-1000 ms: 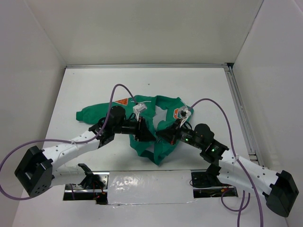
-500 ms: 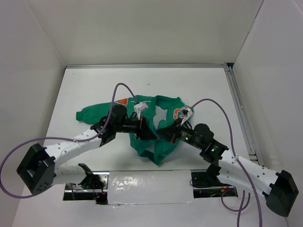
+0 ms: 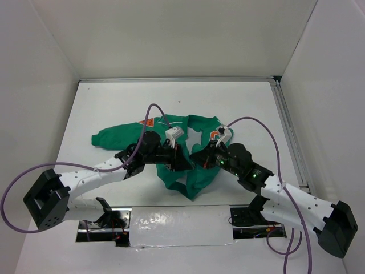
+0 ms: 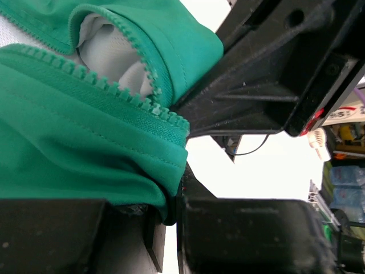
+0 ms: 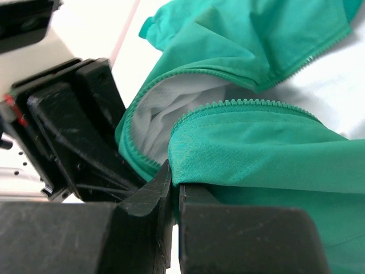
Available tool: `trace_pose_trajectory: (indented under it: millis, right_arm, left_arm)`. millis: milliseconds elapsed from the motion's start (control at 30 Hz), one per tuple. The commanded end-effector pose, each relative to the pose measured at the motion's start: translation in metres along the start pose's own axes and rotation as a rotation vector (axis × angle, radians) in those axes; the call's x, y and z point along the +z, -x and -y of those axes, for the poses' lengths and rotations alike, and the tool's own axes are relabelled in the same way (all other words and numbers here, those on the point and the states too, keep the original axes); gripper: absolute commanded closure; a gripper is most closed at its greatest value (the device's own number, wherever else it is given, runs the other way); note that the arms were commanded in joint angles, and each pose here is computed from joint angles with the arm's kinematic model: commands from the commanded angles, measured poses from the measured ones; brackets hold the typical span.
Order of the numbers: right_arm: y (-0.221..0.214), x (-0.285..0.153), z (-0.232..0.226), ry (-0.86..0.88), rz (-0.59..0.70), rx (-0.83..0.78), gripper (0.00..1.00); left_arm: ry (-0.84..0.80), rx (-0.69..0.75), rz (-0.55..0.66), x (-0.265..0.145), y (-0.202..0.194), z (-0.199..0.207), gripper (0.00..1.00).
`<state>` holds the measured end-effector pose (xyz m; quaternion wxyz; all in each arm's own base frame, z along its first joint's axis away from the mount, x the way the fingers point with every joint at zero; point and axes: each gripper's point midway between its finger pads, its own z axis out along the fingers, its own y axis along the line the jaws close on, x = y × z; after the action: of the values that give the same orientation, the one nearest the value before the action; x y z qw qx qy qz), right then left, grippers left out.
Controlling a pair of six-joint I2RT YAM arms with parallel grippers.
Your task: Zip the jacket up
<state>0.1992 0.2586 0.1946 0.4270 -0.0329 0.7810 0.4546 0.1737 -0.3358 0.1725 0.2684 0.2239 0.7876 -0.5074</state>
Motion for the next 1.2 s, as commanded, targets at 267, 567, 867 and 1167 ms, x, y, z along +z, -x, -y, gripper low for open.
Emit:
trace_pose_trajectory:
  millis: [267,567,867,1167]
  right_arm:
    - [0.047,-0.009,-0.016,-0.003,0.069,-0.071,0.78]
    - [0.011,-0.032,0.034,-0.245,-0.083,-0.187,0.40]
    - [0.001,-0.049,0.036,-0.469,-0.142,-0.434,0.32]
    - [-0.024,-0.035,0.021,-0.663,-0.106,-0.769,0.35]
  left_arm:
    - [0.054,-0.058,-0.112,0.004,-0.021,-0.001,1.00]
    - [0.054,-0.187,-0.127,0.006,0.005,-0.012,1.00]
    - [0.145,-0.312,-0.113,-0.010,0.023,-0.018,1.00]
    - [0.173,-0.405,-0.070,-0.025,0.046,-0.016,1.00]
